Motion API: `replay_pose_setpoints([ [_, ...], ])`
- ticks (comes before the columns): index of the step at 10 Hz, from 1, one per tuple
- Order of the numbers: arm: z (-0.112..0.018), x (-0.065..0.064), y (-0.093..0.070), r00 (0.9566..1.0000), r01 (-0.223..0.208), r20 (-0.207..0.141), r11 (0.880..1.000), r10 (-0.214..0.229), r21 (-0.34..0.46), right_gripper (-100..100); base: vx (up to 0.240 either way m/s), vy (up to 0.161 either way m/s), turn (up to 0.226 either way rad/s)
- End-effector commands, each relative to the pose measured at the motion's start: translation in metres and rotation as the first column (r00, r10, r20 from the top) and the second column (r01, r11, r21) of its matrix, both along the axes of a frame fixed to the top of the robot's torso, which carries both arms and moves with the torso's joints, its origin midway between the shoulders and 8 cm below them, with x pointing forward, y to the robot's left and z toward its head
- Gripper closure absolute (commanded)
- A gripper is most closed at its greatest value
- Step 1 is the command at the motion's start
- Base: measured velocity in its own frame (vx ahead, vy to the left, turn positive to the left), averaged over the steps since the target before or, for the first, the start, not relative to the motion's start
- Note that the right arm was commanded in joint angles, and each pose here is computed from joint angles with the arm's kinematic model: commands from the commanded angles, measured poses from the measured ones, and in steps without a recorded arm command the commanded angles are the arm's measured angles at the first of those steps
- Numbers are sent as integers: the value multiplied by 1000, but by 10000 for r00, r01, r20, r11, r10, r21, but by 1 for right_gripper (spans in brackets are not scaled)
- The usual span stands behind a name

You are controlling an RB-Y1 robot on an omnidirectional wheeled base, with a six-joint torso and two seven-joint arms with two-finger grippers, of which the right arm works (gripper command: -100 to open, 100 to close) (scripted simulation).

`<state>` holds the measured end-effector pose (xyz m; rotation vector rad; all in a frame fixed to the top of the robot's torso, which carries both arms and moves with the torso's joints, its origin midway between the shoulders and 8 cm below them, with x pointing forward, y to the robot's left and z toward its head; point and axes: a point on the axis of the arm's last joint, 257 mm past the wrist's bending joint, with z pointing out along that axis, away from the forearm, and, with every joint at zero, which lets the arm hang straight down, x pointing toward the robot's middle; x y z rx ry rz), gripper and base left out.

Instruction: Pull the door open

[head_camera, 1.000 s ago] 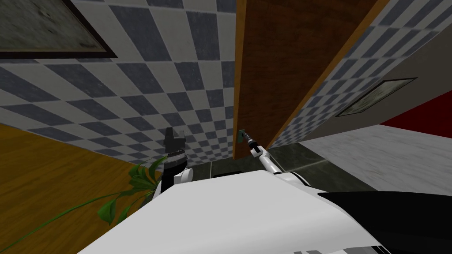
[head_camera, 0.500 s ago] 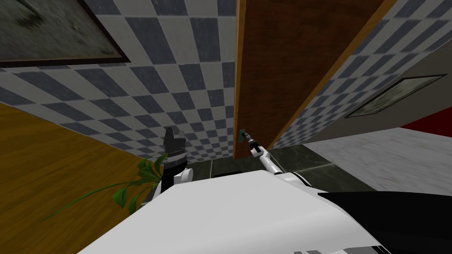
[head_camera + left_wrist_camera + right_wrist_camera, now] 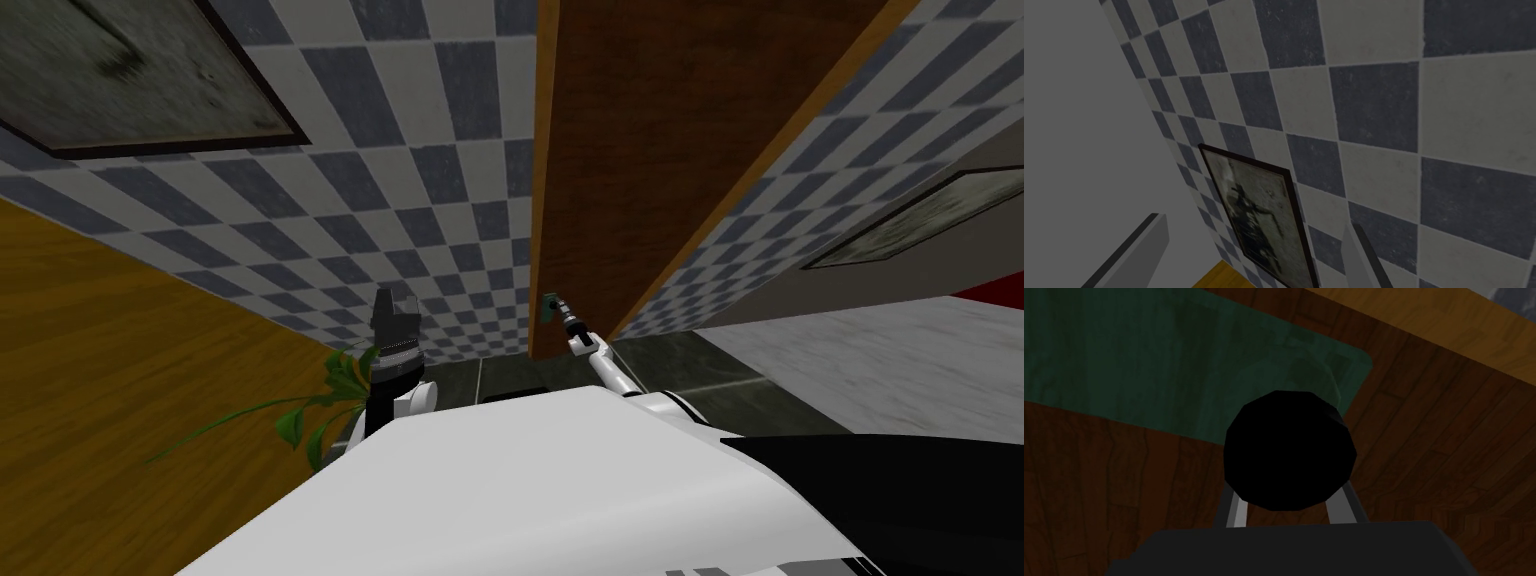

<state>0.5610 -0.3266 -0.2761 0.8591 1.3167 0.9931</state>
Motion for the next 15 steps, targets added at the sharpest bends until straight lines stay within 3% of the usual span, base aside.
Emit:
replay_pose_setpoints([
  [1,0,1,4,10000,-19,19,9953,18,971,100,-68,-57,155],
  [4,1,0,0,10000,44,2,9824,-45,1869,100,-51,-36,75],
  [5,1,0,-4,9999,122,-7,9680,-124,2508,100,-49,-26,79],
  [6,1,0,-4,9999,117,-9,9665,-119,2562,100,-39,-27,76],
  [7,1,0,-8,9998,191,-19,9471,-195,3203,100,-46,-36,105],
  [8,1,0,-8,9998,187,-20,9458,-191,3243,100,-38,-32,51],
  [10,1,-1,-16,9994,325,-44,8987,-341,4373,100,-62,-37,126],
  [11,1,-1,-16,9994,315,-43,8898,-332,4552,100,-49,-36,63],
  [12,0,-1,-20,9992,379,-54,8594,-408,5099,100,-58,-34,74],
  [13,0,-1,-20,9992,370,-54,8549,-400,5175,100,-46,-25,64],
  [15,-1,-2,-27,9985,477,-79,7852,-544,6174,100,-58,-38,140],
])
